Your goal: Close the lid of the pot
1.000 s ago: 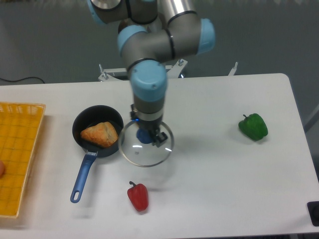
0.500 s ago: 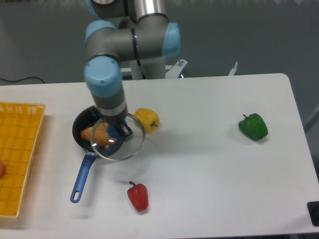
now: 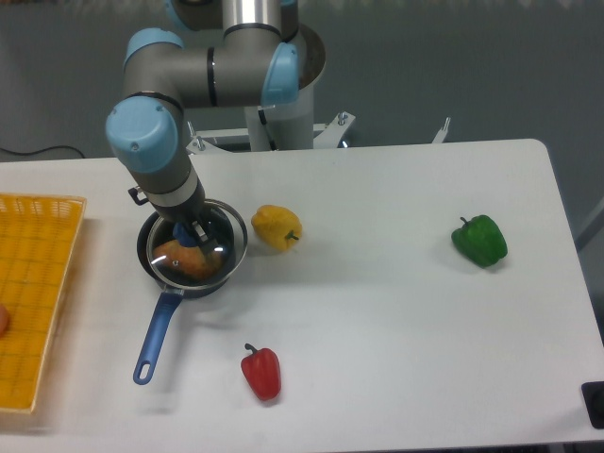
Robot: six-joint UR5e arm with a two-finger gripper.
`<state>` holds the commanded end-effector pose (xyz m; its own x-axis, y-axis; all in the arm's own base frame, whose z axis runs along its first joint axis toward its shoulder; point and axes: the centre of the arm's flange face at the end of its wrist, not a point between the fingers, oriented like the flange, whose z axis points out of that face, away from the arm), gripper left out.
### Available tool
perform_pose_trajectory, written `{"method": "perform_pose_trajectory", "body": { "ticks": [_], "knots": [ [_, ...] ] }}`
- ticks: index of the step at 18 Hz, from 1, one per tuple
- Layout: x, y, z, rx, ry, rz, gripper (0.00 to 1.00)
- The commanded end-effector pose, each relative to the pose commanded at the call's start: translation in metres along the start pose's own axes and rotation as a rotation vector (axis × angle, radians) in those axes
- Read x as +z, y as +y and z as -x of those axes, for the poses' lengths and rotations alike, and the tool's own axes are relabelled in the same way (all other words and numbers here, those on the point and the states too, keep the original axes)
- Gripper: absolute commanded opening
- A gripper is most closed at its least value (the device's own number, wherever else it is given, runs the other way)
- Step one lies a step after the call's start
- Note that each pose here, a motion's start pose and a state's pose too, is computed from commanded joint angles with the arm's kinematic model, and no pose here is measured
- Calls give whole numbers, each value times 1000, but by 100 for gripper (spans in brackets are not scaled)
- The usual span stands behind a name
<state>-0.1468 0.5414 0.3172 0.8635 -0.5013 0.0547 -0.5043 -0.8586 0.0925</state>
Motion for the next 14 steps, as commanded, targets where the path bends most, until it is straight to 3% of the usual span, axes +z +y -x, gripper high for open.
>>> {"method": "perform_pose_trajectory", "body": {
  "ticks": [14],
  "knots": [
    [13,-15,-17,14,5,17,58]
  ]
}}
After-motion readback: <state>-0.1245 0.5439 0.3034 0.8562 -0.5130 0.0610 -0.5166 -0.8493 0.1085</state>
